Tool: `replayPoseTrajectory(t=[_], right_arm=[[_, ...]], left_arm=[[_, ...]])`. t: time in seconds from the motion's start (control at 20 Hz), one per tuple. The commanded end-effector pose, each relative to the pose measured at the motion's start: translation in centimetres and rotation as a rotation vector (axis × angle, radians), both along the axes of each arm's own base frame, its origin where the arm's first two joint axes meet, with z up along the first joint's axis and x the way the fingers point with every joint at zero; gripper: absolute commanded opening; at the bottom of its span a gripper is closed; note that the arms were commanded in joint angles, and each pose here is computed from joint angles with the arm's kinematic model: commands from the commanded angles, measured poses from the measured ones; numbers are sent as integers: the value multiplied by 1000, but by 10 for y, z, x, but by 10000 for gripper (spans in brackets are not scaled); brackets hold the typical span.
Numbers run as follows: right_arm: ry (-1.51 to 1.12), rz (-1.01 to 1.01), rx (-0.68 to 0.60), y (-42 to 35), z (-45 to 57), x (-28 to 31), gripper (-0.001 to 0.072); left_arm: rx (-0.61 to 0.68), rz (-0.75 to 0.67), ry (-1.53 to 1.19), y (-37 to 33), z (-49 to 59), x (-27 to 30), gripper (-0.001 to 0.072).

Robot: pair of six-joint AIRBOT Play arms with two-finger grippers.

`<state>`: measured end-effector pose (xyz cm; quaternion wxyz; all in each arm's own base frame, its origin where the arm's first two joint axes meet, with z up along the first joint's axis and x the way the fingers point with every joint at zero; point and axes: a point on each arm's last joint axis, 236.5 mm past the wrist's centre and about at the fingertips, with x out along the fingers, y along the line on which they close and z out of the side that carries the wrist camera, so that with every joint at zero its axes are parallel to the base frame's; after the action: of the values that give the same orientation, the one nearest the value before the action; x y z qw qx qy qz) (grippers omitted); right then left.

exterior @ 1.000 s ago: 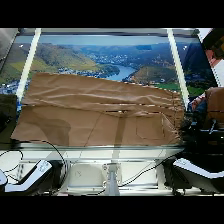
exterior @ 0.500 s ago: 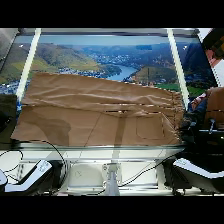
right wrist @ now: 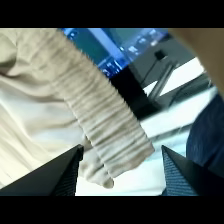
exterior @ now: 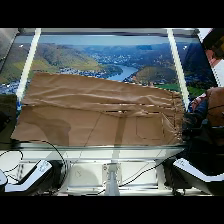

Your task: Fold the clothes and pants, and hang the long-sleeved shirts on hangers.

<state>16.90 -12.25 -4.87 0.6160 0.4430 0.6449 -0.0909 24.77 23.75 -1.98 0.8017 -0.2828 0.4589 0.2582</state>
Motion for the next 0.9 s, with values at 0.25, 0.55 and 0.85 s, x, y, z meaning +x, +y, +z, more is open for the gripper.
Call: replayPoseTrajectory(t=[0.25,0.55,0.85], right_arm=[[80,-67,111,60,-43,-31,628],[-34,-222,101,59,-58,3,627],[-52,-256,42,45,-63,9,427]], left_arm=[[16,6,-8,4,2,1,476],[15,6,-8,4,2,1,476],[15,6,-8,4,2,1,476]])
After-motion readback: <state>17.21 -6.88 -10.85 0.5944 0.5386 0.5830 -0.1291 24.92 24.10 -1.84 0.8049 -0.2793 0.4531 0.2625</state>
